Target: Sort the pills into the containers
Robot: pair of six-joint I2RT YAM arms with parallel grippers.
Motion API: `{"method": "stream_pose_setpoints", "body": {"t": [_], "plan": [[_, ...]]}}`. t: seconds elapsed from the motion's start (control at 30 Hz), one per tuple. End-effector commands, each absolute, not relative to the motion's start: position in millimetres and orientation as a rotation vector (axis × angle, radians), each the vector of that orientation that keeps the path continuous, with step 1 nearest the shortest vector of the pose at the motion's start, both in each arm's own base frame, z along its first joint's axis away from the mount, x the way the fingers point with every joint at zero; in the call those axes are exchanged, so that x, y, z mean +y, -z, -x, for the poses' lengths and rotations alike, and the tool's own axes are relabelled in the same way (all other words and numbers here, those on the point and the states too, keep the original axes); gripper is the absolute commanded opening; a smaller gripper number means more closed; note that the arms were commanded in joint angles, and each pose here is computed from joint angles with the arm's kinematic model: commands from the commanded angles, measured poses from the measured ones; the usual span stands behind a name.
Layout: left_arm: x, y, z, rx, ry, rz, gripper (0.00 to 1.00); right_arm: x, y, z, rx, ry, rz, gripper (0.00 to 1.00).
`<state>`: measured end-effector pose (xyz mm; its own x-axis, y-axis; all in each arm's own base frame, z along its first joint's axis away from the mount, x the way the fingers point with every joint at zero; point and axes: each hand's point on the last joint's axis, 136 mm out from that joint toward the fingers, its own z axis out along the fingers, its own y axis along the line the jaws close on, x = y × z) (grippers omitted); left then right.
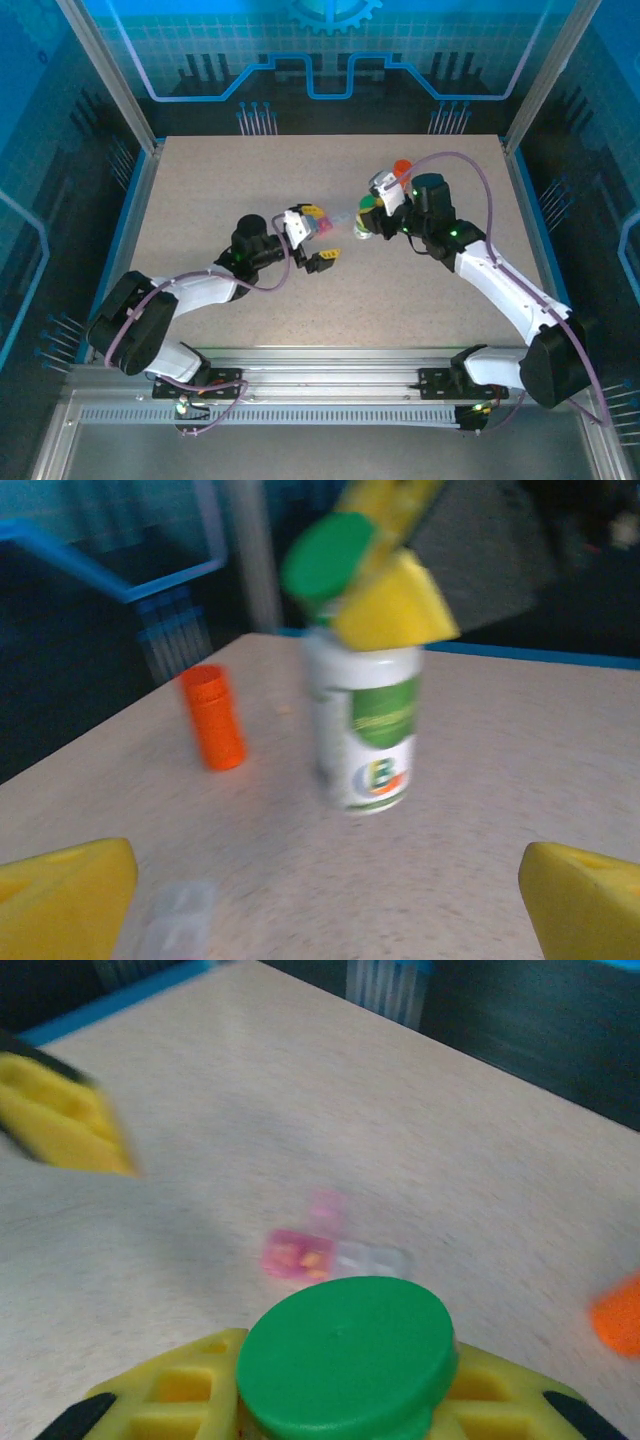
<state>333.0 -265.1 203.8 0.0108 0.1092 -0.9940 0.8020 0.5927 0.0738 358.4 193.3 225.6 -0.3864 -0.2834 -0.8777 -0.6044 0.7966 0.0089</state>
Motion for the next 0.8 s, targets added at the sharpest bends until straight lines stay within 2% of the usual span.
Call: {"method": "stream_pose_setpoints", "body": {"t": [0.0, 0.1, 0.63, 0.7, 0.77], "plan": [[-218.2, -234.3, -366.7, 1.548, 0.537, -0.370, 0.99, 154.9, -209.6, -396.8, 2.039, -0.226, 0.325, 0.14], [-208.7, -229.8, -371.6, 1.649, 0.527, -0.281, 0.99, 146.8, -195.8, -413.9, 2.037, -0.171, 0.227, 0.14], [-218.4, -223.8, -360.3, 1.705, 0.595, -0.296, 0.99, 154.2, -144.4, -485.1, 2.024, -0.066, -0.012, 0.16], [-220.8, -221.7, -360.4, 1.709, 0.599, -0.300, 0.99, 155.8, -141.7, -488.8, 2.020, -0.061, -0.025, 0.21], [-223.4, -219.8, -360.8, 1.714, 0.605, -0.305, 0.99, 157.0, -139.1, -491.2, 2.025, -0.038, -0.028, 0.31]]}}
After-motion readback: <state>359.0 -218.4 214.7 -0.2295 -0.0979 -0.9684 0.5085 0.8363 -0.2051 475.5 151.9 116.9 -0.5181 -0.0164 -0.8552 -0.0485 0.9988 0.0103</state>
